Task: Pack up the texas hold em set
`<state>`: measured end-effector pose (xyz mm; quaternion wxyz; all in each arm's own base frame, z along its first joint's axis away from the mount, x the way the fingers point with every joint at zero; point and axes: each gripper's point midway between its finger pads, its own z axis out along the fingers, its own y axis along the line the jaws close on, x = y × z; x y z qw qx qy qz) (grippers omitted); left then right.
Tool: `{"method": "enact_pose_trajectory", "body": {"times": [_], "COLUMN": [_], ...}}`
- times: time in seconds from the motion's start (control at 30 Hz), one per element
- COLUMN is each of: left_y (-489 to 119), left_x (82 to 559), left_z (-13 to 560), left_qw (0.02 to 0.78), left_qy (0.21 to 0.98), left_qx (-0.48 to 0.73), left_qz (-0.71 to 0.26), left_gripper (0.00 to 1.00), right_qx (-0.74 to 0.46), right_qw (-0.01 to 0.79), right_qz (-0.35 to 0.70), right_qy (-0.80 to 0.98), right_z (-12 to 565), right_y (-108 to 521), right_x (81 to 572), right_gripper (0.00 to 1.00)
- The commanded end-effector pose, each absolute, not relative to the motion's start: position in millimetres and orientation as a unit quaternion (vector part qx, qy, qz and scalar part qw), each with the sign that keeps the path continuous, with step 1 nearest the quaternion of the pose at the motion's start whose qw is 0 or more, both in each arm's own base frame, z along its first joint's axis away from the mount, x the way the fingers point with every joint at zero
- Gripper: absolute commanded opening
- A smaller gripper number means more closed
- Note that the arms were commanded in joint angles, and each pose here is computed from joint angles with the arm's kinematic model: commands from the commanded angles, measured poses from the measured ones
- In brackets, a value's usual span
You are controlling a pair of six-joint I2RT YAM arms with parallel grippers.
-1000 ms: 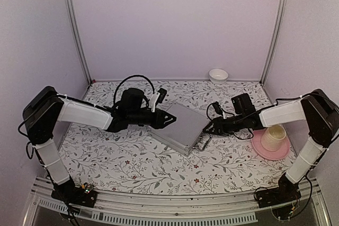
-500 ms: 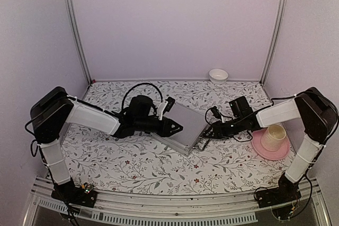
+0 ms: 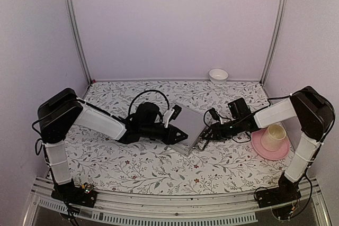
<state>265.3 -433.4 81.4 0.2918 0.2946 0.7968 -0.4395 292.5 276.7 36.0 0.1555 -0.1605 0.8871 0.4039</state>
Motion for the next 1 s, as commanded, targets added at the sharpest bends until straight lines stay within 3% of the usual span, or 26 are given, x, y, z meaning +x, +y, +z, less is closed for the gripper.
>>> {"method": "enact_pose_trajectory", "body": {"times": [0.0,0.97], "left_y": [-419.4,-416.7], "left_x": [253.8,254.7], "left_z": [49.0,48.0], "left_qw": [0.261,0.266], "left_qy": [0.823,0.827], "left_qx": [0.286,0.281], "left_qz": [-0.416,-0.409], "left_gripper": [0.27,0.27], "right_qx": [-0.168,-0.144], "right_qw": [0.140,0.136], "right_qz": [0.413,0.476], "right_qy": [0.884,0.857], "right_z": [29.6,59.6], "right_y": [279.0,291.5], "right_x": [287.0,282.0], "right_gripper": [0.45,0.45]}}
